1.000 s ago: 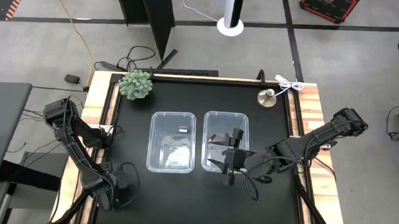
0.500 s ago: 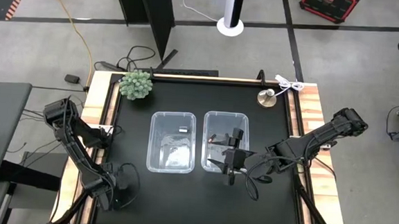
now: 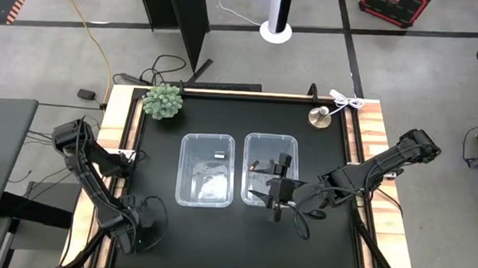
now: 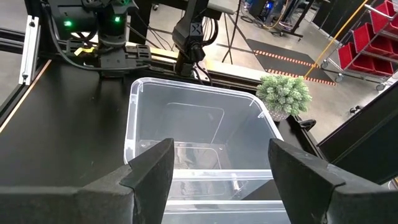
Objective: Sort batteries
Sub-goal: Put the top silver battery into the left transparent bin
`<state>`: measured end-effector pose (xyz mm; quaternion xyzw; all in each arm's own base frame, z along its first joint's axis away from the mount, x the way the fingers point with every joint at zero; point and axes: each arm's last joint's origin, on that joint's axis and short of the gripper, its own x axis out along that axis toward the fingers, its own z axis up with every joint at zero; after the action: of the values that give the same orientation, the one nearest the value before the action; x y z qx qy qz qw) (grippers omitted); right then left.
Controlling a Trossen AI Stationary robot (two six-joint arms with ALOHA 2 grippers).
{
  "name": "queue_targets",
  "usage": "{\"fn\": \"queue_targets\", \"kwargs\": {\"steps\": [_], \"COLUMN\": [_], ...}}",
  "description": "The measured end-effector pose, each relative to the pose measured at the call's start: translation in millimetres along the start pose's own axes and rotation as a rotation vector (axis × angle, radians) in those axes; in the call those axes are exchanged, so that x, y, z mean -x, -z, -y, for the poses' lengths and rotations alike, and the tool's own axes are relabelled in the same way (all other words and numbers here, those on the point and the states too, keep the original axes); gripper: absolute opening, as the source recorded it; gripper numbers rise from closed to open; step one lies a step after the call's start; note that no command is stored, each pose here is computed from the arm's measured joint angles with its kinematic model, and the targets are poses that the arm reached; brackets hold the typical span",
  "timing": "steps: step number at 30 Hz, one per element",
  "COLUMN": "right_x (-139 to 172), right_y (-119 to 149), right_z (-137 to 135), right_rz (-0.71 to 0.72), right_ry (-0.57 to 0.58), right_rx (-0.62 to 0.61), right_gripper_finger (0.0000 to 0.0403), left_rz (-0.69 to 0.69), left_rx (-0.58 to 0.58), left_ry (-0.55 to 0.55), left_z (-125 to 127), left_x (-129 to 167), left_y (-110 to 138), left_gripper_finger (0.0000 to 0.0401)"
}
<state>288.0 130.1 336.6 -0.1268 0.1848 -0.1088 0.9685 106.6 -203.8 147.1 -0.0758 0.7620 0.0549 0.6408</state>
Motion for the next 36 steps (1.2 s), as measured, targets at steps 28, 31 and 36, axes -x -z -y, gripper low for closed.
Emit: {"fn": "queue_targets", "kwargs": {"steps": [28,31,36], "right_x": [0.0,0.0,0.0], "right_y": [-0.6,-0.7,-0.7], "right_z": [0.0,0.0,0.0], "right_rz": [0.005,0.006,0.006], "right_ry": [0.0,0.0,0.0], "right_rx": [0.0,0.0,0.001], "right_gripper_finger": [0.0276,0.0276,0.0276], "left_rz": [0.979,1.047,1.008], "left_rx": [0.044,0.113,0.185], "left_ry": [-0.331,-0.418,-0.515], "left_z": [5.4,-9.4,-38.3], "left_x": [173.8,183.8,191.3], "left_y": [-41.9,-66.9,-103.1], "left_gripper_finger": [0.0223,0.0223,0.0223]}}
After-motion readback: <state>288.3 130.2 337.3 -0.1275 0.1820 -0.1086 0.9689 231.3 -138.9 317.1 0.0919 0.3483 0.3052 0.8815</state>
